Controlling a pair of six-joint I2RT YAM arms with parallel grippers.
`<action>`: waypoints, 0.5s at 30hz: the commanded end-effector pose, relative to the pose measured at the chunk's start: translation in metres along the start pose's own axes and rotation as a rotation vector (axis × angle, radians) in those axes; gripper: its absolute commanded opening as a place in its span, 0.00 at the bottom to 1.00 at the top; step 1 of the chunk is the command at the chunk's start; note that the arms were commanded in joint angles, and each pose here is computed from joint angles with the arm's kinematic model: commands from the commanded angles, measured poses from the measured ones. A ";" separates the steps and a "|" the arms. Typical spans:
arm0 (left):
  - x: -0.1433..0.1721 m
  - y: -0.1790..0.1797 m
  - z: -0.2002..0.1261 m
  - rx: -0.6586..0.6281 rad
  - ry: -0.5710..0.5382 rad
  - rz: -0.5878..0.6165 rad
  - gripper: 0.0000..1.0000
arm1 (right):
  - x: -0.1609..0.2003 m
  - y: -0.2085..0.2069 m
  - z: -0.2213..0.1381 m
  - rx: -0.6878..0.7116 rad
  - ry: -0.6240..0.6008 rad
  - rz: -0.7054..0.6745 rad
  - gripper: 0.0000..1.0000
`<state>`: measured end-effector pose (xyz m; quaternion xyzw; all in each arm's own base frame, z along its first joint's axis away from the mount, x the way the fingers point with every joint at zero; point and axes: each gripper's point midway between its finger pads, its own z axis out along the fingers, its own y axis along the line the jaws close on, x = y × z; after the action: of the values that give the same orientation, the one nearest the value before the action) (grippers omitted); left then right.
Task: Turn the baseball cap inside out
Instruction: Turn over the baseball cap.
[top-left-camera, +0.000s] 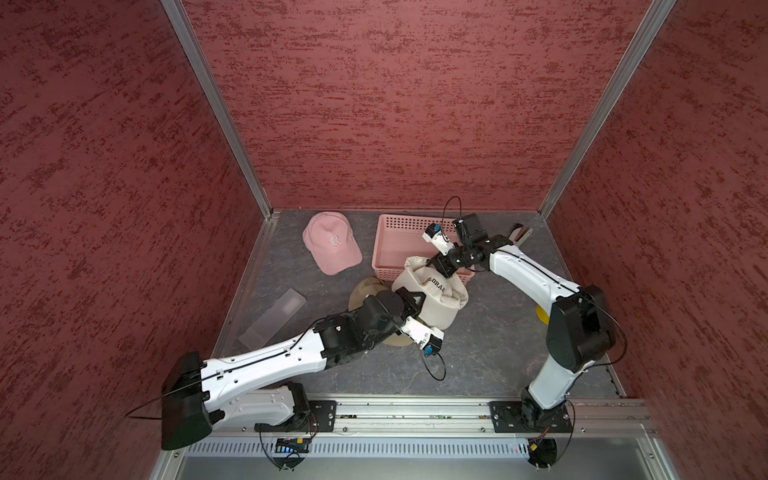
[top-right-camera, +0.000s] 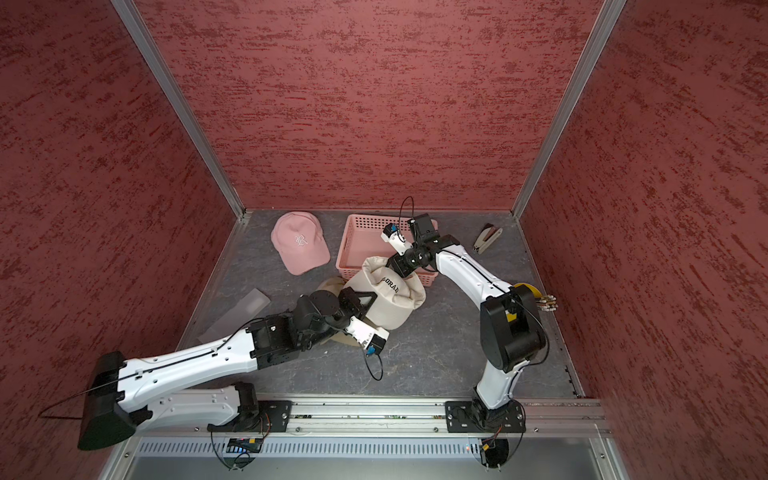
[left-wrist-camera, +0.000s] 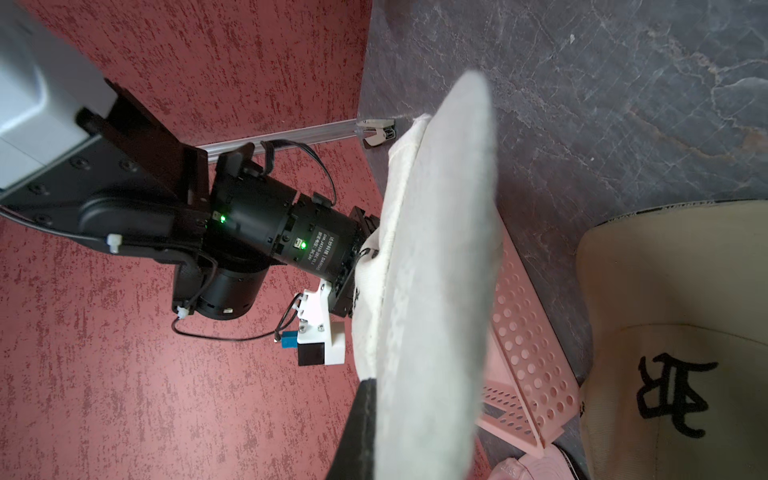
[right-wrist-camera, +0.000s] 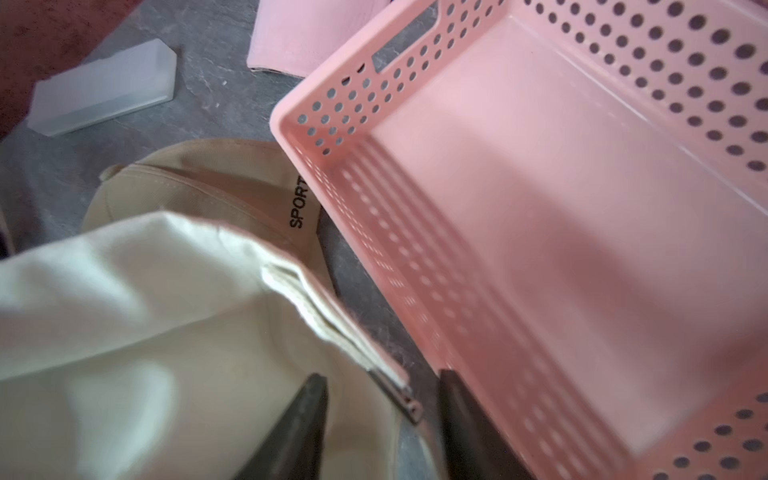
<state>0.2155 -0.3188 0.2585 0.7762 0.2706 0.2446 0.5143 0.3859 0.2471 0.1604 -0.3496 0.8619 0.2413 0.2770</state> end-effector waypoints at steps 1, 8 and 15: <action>0.003 0.045 -0.021 -0.153 -0.020 -0.062 0.00 | -0.025 0.004 -0.004 -0.014 -0.056 -0.045 0.24; 0.054 0.107 -0.045 -0.420 0.037 -0.207 0.00 | -0.009 0.003 0.007 -0.067 -0.031 0.019 0.09; 0.122 0.137 -0.063 -0.565 0.138 -0.383 0.00 | -0.009 0.039 -0.011 -0.243 -0.111 0.025 0.08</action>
<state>0.2800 -0.2630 0.3449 0.6284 0.3602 0.2576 0.6396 0.3779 0.2677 0.1717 -0.3561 0.8309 0.3219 0.2815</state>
